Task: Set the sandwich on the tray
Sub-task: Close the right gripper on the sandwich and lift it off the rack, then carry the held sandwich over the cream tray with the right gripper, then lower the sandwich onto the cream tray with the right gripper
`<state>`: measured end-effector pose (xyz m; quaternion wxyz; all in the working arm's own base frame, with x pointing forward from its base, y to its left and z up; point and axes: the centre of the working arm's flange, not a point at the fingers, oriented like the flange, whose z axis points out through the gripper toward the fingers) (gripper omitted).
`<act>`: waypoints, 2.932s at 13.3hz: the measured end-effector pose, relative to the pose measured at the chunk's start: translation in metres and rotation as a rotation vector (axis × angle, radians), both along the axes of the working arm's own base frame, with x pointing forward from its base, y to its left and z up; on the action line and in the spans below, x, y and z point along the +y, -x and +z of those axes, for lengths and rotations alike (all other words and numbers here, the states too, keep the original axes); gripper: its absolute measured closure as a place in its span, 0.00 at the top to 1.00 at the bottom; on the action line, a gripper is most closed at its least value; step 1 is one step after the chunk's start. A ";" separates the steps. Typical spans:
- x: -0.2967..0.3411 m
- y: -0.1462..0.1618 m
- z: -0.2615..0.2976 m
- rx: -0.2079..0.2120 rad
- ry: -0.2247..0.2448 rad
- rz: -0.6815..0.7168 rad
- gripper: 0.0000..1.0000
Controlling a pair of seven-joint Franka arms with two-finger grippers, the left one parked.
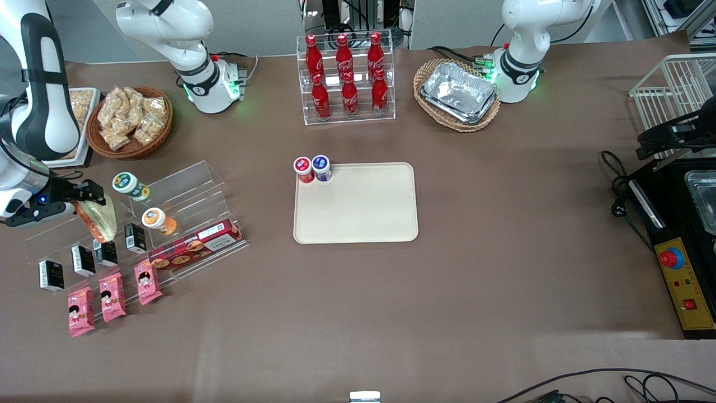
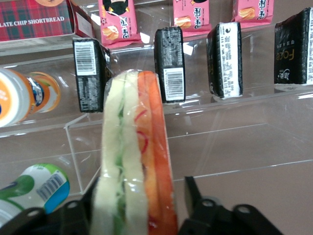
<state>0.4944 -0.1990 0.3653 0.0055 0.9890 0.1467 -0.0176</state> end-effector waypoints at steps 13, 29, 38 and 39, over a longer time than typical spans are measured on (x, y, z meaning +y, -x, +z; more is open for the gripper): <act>0.050 -0.066 0.164 0.029 0.002 0.155 0.29; 0.507 -0.076 0.092 0.036 -0.066 0.919 0.30; 0.644 -0.028 -0.058 0.090 -0.065 1.122 0.30; 0.650 -0.027 -0.071 0.083 -0.062 1.129 0.30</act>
